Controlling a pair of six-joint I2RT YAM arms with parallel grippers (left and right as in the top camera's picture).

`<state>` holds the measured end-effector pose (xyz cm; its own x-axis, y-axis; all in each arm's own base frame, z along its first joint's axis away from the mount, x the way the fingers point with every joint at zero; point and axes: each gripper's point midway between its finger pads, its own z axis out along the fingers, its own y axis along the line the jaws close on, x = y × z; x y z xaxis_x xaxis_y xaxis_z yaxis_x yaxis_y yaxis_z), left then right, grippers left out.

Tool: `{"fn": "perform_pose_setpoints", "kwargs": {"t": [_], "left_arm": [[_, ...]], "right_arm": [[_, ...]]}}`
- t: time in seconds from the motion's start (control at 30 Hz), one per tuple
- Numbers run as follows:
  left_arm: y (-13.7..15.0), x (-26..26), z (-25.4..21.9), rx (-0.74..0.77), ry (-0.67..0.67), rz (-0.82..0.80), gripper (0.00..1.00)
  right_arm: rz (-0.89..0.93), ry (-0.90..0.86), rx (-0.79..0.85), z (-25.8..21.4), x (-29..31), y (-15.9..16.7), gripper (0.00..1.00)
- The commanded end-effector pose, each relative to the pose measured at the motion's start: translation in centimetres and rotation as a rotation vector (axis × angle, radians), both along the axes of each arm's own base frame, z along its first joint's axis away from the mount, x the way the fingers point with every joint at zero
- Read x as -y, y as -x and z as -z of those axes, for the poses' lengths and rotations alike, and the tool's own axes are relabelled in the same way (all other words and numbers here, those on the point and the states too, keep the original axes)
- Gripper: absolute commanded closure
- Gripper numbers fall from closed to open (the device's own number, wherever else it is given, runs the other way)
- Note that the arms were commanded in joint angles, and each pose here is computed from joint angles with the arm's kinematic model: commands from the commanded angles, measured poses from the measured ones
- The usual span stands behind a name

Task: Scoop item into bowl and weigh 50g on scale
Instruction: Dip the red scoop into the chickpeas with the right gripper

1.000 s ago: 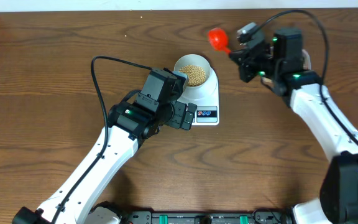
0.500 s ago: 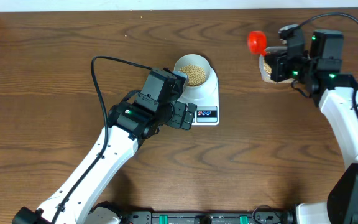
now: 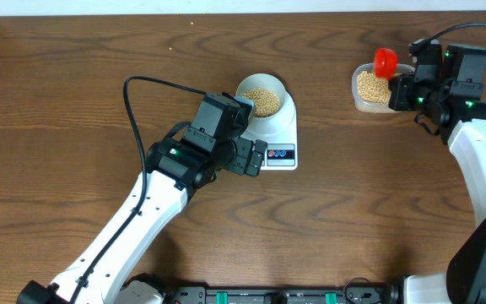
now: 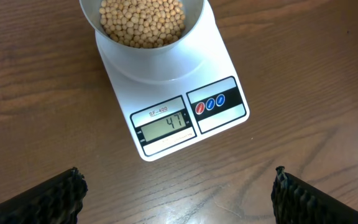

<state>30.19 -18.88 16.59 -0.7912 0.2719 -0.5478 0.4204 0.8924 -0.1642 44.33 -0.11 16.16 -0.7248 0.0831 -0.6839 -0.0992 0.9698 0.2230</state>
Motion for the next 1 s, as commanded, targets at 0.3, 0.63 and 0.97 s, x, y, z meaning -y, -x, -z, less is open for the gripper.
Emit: {"fn": "perform_pose_setpoints", "kwargs": {"t": [0.3, 0.63, 0.97], "left_arm": [[0.2, -0.1, 0.5, -0.013, -0.012, -0.004, 0.03], [0.2, -0.1, 0.5, -0.013, -0.012, -0.004, 0.02], [0.2, -0.1, 0.5, -0.013, -0.012, -0.004, 0.02]], "right_arm": [[0.123, 0.092, -0.094, 2.5, 2.9, 0.3, 0.99], [0.119, 0.086, -0.167, 5.4, 2.9, 0.3, 0.99], [0.073, 0.031, -0.165, 5.3, 1.6, 0.3, 0.99]]}}
